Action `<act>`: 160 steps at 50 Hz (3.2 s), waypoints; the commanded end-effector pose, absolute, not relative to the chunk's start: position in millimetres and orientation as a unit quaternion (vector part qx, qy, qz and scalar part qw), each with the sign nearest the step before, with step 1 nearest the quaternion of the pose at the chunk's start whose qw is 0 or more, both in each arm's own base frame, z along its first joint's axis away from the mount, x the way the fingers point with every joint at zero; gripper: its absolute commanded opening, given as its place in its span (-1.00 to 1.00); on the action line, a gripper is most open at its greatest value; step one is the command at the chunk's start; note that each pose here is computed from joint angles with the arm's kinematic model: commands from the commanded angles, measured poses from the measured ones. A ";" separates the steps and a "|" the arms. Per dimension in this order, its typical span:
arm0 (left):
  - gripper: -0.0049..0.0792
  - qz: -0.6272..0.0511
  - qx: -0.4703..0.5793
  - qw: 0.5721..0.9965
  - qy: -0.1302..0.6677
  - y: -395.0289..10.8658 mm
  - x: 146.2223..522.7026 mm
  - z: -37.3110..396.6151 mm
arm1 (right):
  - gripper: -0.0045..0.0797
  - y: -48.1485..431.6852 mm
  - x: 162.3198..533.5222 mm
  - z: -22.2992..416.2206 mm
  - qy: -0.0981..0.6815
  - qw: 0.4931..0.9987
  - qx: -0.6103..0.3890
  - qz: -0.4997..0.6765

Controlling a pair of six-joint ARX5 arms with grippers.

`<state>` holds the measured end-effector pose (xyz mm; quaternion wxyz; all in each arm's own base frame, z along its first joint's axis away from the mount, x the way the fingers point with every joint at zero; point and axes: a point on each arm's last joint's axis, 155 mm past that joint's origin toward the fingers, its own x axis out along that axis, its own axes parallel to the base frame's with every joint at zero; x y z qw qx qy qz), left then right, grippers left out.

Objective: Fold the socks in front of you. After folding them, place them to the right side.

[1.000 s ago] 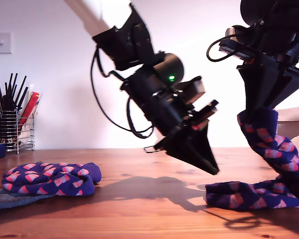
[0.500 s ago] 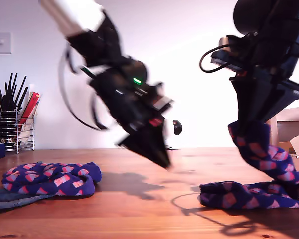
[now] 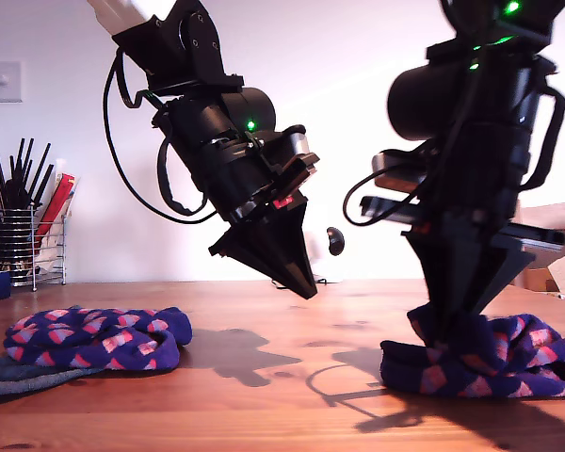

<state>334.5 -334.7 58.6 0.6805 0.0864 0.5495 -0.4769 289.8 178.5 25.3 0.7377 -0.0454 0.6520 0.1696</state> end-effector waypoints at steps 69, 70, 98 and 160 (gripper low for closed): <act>-0.93 -0.542 0.069 0.666 0.507 -374.1 314.6 76.6 | -0.90 170.2 276.8 78.8 0.684 0.695 -0.096 0.200; -0.93 -0.544 0.070 0.667 0.505 -375.2 314.6 77.0 | -0.93 168.7 276.2 78.8 0.686 0.693 -0.096 0.200; -0.93 -0.544 0.057 0.687 0.478 -398.0 320.6 86.0 | -0.92 123.0 285.7 77.1 0.697 0.690 -0.112 0.160; -0.93 -0.598 0.065 0.690 0.403 -440.3 312.0 104.1 | -0.92 110.7 302.2 77.8 0.478 0.845 0.078 0.229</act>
